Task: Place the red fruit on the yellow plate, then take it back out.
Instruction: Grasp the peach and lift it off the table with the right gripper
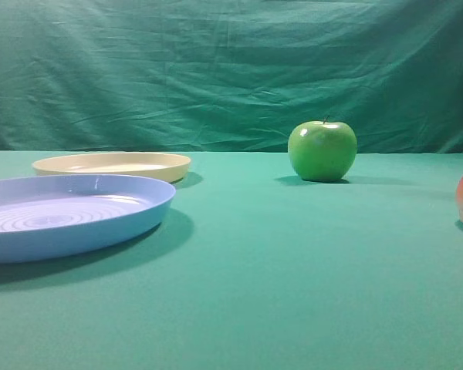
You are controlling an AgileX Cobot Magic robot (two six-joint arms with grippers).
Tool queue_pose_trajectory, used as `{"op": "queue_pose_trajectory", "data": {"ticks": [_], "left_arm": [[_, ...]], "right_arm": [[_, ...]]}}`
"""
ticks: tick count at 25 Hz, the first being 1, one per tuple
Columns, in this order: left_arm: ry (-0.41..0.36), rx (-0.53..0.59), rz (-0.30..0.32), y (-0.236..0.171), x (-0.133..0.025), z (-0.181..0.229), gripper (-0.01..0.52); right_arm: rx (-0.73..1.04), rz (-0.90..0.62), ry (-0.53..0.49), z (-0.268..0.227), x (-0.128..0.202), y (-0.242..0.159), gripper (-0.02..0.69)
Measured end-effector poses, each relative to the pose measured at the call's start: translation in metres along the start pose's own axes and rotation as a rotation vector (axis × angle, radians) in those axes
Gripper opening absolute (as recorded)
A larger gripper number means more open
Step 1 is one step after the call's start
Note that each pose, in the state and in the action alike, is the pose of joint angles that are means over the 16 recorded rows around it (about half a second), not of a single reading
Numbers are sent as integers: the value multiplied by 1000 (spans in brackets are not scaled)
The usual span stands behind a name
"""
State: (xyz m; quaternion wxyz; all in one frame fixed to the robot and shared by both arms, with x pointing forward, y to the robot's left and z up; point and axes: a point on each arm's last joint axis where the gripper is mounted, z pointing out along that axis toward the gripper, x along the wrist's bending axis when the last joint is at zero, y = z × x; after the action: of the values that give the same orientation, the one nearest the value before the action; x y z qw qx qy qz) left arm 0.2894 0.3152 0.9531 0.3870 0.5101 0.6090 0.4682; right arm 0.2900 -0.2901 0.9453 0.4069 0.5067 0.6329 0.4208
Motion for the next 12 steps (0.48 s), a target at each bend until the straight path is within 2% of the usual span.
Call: {"op": "queue_pose_trajectory", "data": {"ticks": [12], "left_arm": [[0, 0, 1, 0, 0, 0, 0]], "right_arm": [[0, 0, 0, 0, 0, 0, 0]]}}
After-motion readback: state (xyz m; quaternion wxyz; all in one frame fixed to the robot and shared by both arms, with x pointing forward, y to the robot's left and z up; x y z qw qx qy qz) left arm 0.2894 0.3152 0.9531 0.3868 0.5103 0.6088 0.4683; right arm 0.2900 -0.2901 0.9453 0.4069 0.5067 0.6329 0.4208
